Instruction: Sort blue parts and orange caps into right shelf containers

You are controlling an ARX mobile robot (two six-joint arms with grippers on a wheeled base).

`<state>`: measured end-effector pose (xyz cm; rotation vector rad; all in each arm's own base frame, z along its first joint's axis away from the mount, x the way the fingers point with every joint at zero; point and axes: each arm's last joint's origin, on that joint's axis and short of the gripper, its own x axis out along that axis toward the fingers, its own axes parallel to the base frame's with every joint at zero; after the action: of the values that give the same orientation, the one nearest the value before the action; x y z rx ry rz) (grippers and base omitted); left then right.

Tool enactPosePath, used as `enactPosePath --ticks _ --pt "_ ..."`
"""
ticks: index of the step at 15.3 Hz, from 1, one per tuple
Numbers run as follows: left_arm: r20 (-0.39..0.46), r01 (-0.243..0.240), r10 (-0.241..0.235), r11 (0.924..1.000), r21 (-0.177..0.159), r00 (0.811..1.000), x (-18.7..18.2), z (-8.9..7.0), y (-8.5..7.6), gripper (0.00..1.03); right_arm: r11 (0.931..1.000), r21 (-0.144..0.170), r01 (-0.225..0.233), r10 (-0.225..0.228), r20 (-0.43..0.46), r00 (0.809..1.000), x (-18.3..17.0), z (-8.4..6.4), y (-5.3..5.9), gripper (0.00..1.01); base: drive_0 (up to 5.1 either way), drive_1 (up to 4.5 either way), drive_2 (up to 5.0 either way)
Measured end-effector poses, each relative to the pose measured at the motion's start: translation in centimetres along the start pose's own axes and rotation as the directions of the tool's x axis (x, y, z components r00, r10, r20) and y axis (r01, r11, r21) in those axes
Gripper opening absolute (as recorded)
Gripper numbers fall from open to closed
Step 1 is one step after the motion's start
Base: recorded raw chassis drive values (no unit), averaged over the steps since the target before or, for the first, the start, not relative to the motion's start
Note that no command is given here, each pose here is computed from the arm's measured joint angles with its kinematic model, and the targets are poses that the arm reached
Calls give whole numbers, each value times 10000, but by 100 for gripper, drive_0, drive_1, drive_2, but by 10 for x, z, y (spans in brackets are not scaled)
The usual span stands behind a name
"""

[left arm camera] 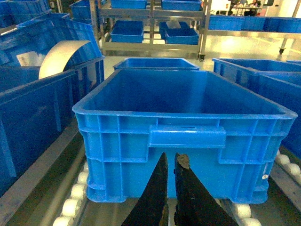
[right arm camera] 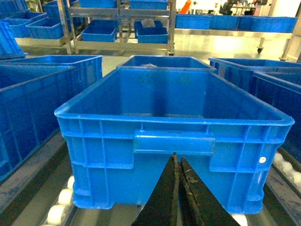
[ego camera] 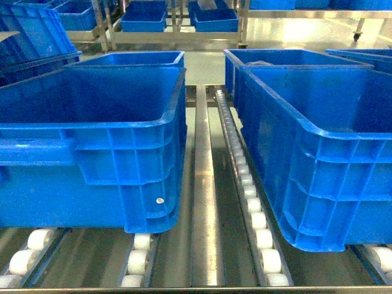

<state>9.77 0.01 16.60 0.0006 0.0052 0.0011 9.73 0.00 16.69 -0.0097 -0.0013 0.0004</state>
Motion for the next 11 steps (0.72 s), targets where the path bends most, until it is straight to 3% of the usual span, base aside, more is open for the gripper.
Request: enactPosePath --ticks 1,2,8,11 --pt "4 0 0 10000 0 10000 0 0 0 2 10000 4 0 0 27 10000 0 0 0 2 0 0 0" --pt "11 0 0 10000 -4 10000 0 0 0 13 10000 4 0 0 19 10000 0 0 0 13 0 0 0" --pt "11 0 0 10000 -4 10000 0 0 0 96 10000 8 0 0 19 10000 0 0 0 98 0 0 0" --pt "11 0 0 10000 0 10000 0 0 0 98 10000 19 0 0 19 10000 0 0 0 98 0 0 0"
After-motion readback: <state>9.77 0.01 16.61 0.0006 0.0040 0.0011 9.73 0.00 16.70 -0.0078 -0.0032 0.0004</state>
